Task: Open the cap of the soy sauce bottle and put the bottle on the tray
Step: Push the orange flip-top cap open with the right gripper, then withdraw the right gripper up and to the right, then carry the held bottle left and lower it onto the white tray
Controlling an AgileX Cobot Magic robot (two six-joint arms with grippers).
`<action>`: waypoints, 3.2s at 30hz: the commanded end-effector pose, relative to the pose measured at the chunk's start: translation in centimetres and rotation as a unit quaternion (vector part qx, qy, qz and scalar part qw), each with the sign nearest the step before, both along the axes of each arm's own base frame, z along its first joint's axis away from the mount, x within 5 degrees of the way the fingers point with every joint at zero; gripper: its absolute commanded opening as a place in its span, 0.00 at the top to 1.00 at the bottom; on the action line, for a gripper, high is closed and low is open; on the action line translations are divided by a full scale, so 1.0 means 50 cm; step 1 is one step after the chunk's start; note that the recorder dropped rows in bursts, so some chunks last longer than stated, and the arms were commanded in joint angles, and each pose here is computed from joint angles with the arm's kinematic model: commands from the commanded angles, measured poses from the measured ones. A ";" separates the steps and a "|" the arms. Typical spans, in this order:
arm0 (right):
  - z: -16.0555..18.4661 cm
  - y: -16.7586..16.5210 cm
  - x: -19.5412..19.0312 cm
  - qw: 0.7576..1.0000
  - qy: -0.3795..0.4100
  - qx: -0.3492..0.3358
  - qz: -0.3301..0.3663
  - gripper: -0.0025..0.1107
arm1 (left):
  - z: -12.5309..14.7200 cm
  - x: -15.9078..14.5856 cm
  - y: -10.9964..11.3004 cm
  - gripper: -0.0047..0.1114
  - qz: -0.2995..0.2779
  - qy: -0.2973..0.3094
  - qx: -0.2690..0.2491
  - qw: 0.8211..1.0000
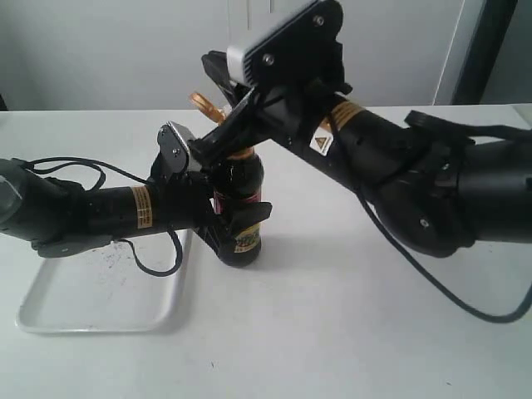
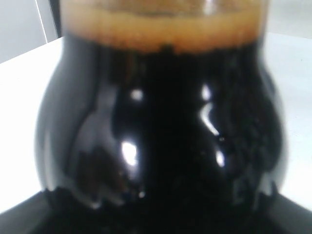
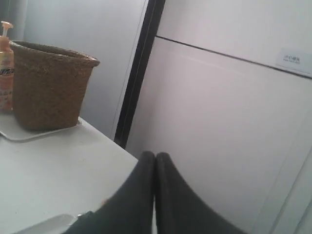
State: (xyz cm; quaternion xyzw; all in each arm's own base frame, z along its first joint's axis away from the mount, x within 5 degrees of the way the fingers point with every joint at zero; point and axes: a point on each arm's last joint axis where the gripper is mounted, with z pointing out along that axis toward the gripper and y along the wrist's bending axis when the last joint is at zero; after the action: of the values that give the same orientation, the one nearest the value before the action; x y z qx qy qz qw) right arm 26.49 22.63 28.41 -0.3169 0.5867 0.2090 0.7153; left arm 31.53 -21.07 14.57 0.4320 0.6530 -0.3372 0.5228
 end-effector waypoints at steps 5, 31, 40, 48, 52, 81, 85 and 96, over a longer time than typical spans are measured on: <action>0.009 -0.044 0.061 0.990 0.121 -0.036 -0.067 0.98 | -0.022 -0.009 0.000 0.96 -0.011 0.008 0.051 0.999; 0.019 -0.270 0.112 0.820 0.403 -0.333 -0.234 0.98 | -0.022 -0.009 0.000 0.96 -0.006 0.021 0.044 0.999; 0.047 -0.385 0.078 0.834 0.429 -0.176 -0.300 0.98 | -0.015 -0.012 -0.004 0.96 -0.016 0.015 0.024 0.999; 0.039 -0.406 0.032 0.817 0.455 -0.187 -0.300 0.98 | -0.004 -0.016 -0.008 0.96 -0.028 0.019 -0.006 0.999; 0.028 -0.405 0.027 0.819 0.454 -0.189 -0.295 0.98 | 0.008 -0.016 -0.007 0.96 -0.027 0.012 -0.010 1.000; 0.012 -0.392 0.035 0.845 0.431 -0.142 -0.283 0.98 | 0.157 -0.082 0.092 0.96 0.042 -0.091 -0.071 0.992; 0.012 -0.392 0.035 0.845 0.431 -0.142 -0.283 0.98 | 0.145 -0.078 0.145 0.96 0.082 -0.076 -0.063 0.992; 0.011 -0.392 0.037 0.846 0.431 -0.138 -0.284 0.98 | 0.123 -0.084 0.235 0.96 0.154 -0.061 -0.045 0.985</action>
State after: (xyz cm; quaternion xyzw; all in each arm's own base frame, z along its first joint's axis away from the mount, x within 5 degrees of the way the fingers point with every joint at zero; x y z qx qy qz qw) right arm 28.38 3.20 28.96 -0.1115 0.9246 0.0304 0.3629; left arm 27.41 -9.81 19.18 0.3409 0.6936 -0.2418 0.5867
